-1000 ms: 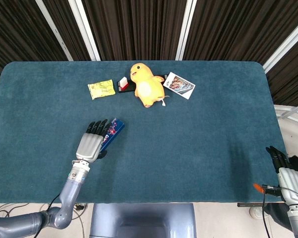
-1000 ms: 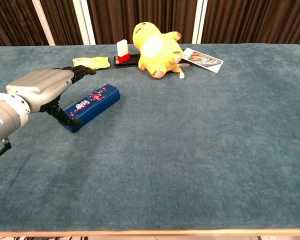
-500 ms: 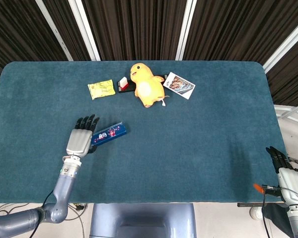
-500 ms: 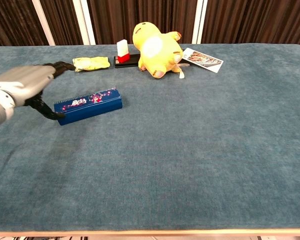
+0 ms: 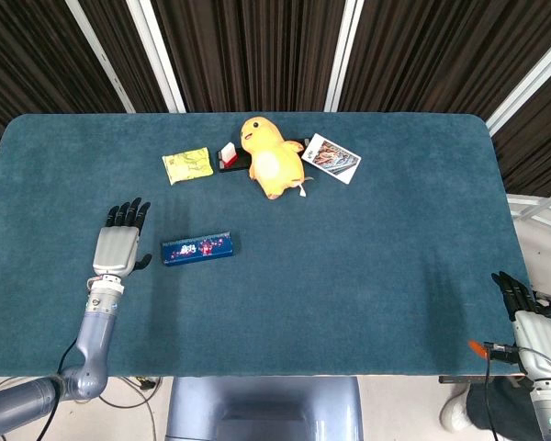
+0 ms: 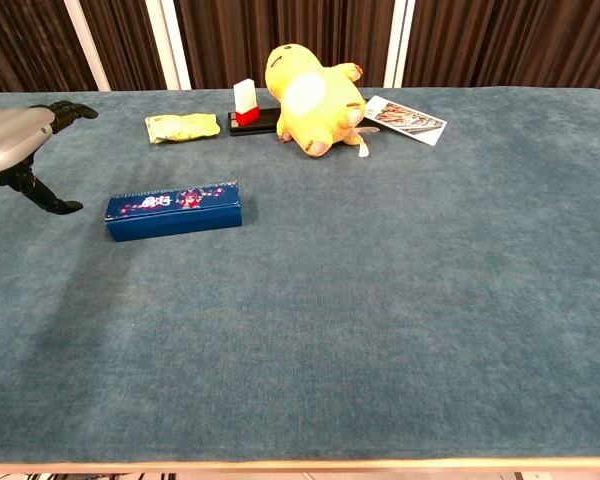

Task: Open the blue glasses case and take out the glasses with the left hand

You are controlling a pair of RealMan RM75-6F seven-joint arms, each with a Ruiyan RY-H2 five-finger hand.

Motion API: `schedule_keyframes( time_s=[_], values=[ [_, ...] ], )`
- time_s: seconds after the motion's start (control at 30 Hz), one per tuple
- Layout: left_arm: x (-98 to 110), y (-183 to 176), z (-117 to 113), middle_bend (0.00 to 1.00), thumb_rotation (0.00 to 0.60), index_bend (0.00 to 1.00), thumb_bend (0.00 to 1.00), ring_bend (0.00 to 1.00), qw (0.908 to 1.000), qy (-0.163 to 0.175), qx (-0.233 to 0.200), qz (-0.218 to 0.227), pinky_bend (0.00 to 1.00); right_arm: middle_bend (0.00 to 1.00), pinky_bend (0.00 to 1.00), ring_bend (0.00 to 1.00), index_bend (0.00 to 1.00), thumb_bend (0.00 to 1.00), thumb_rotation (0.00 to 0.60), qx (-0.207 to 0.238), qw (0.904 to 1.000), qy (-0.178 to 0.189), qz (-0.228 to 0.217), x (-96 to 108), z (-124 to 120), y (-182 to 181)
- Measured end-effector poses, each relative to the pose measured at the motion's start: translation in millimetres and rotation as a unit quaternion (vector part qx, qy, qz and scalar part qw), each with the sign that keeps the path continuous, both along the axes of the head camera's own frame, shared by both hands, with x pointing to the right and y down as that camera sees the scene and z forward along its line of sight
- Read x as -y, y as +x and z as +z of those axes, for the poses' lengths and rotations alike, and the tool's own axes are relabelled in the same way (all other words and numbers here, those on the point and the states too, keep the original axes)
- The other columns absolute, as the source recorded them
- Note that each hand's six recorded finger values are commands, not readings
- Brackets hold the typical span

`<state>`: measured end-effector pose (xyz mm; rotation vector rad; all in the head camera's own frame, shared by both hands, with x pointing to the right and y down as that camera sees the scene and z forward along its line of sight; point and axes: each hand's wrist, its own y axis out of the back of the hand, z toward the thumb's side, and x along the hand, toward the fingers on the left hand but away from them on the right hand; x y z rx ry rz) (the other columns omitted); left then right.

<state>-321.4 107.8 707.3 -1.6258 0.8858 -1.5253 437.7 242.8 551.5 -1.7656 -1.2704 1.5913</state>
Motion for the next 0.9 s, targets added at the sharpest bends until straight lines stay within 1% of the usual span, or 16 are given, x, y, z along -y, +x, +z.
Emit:
schedule_keyframes(
  time_s=[0.17,0.23,0.3,0.37,0.43,0.67,0.77,0.9],
  values=[
    [-3,6,-3,0.01,0.6,0.0,0.2,0.0,0.9998,-0.005,-0.018,0.0,0.07,0.0,0.2,0.0,0.0,0.17,0.6,0.0,1.0,0.0,0.001,0,-1,0],
    [-6,11,-7,0.07,0.6,0.0,0.21,0.0,0.9995,-0.009,-0.03,0.001,0.07,0.0,0.2,0.0,0.0,0.17,0.6,0.0,1.0,0.0,0.001,0,-1,0],
    [-10,17,-13,0.16,0.6,0.0,0.21,0.0,0.9991,-0.014,-0.041,0.003,0.07,0.0,0.2,0.0,0.0,0.17,0.6,0.001,1.0,0.0,0.0,0,-1,0],
    [-13,22,-18,0.23,0.6,0.0,0.22,0.0,0.9986,-0.021,-0.049,0.003,0.08,0.0,0.2,0.0,0.0,0.17,0.6,0.001,1.0,0.0,0.0,0,-1,0],
    [-15,24,-21,0.26,0.6,0.01,0.23,0.0,0.9983,-0.027,-0.051,0.001,0.09,0.0,0.2,0.0,0.0,0.17,0.6,0.002,1.0,-0.001,0.001,0,-1,0],
    [-13,25,-19,0.23,0.6,0.01,0.26,0.0,0.9978,-0.054,-0.037,-0.014,0.09,0.0,0.2,0.0,0.0,0.17,0.6,0.003,1.0,-0.002,0.002,0,-1,1],
    [-11,29,-16,0.23,0.6,0.02,0.29,0.0,0.9971,-0.066,-0.032,-0.018,0.09,0.0,0.2,0.0,0.0,0.17,0.6,0.003,1.0,-0.002,0.002,0,-1,1],
    [-9,35,-13,0.23,0.6,0.02,0.3,0.0,0.9964,-0.078,-0.028,-0.019,0.09,0.0,0.2,0.0,0.0,0.17,0.6,0.004,1.0,-0.003,0.002,0,-1,0]
  ],
)
